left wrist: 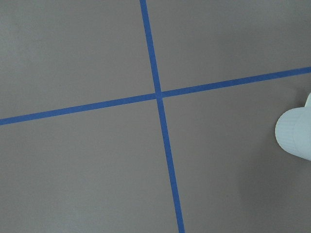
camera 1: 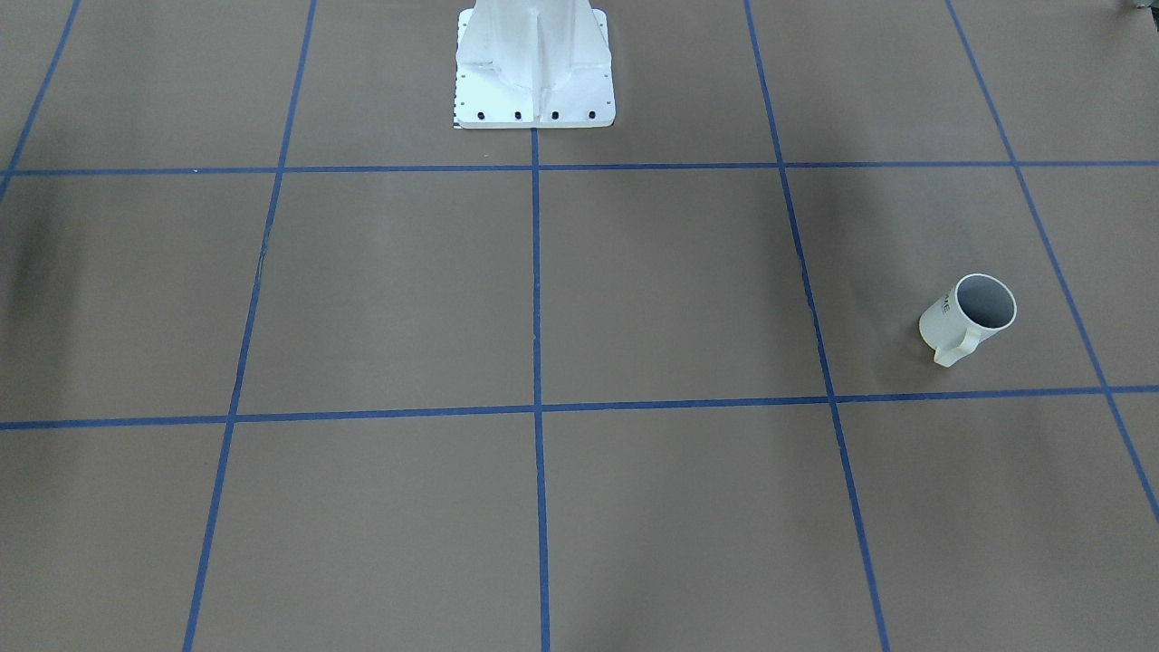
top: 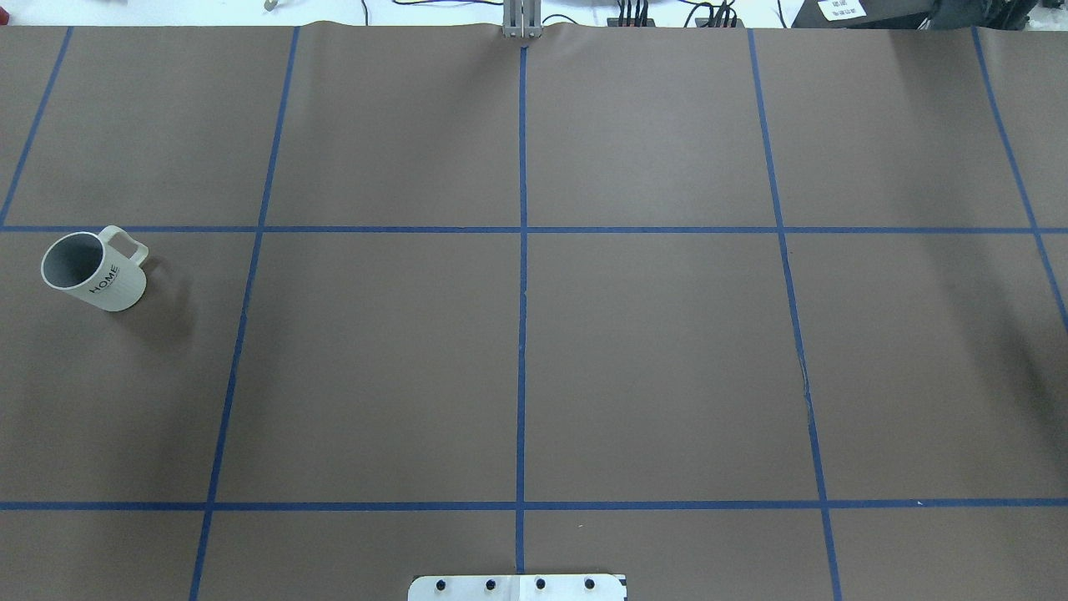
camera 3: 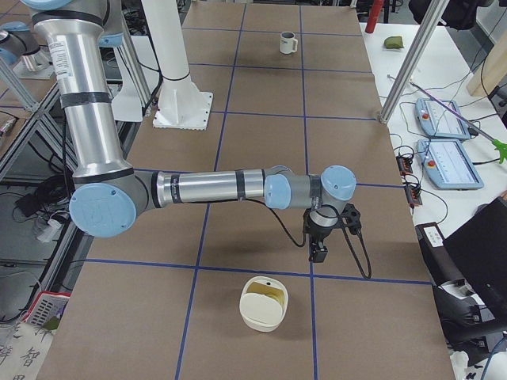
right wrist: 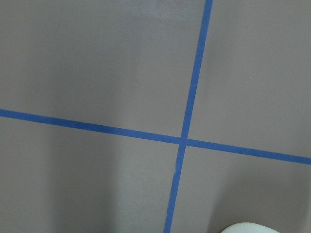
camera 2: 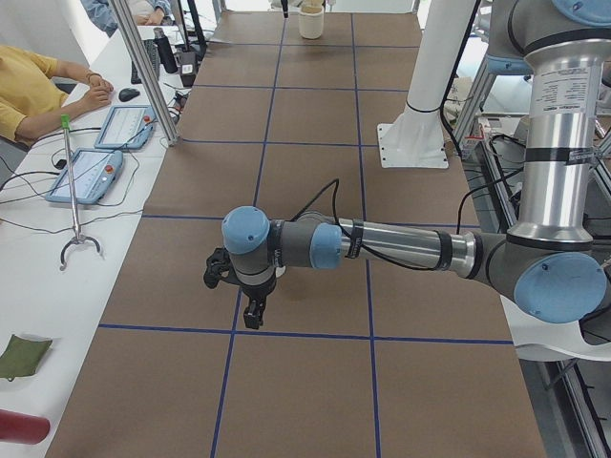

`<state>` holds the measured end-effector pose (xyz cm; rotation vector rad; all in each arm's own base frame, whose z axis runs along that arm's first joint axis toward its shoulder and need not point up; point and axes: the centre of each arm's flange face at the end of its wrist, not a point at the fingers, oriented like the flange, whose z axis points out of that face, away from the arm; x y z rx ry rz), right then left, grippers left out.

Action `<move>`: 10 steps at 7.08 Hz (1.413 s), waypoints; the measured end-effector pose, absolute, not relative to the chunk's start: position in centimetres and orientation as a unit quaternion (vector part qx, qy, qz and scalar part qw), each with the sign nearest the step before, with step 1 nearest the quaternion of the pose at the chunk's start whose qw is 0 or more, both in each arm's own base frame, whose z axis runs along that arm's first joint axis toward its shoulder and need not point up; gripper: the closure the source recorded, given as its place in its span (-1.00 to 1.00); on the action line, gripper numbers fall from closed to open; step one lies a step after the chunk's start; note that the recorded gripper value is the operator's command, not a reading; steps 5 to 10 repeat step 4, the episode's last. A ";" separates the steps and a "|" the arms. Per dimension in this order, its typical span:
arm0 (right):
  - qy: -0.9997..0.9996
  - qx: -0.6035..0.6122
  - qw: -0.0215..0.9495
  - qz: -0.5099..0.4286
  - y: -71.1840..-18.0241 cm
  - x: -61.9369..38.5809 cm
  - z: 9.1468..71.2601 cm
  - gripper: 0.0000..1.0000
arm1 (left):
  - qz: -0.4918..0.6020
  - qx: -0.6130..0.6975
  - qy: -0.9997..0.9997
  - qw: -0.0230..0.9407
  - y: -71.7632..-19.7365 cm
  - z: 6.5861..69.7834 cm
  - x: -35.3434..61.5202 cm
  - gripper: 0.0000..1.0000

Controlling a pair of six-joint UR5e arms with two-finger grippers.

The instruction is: Left arm hands cup to right arm to dump lemon

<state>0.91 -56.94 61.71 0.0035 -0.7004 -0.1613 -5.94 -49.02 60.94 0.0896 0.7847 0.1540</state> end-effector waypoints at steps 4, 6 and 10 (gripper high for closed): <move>-0.343 0.001 0.936 -0.079 -56.9 0.9 61.8 -1.00 | 0.077 0.047 0.382 0.920 -49.1 60.7 -5.9 -1.00; -0.343 0.001 0.936 -0.079 -56.9 0.9 61.8 -1.00 | 0.077 0.047 0.382 0.920 -49.1 60.7 -5.9 -1.00; -0.343 0.001 0.936 -0.079 -56.9 0.9 61.8 -1.00 | 0.077 0.047 0.382 0.920 -49.1 60.7 -5.9 -1.00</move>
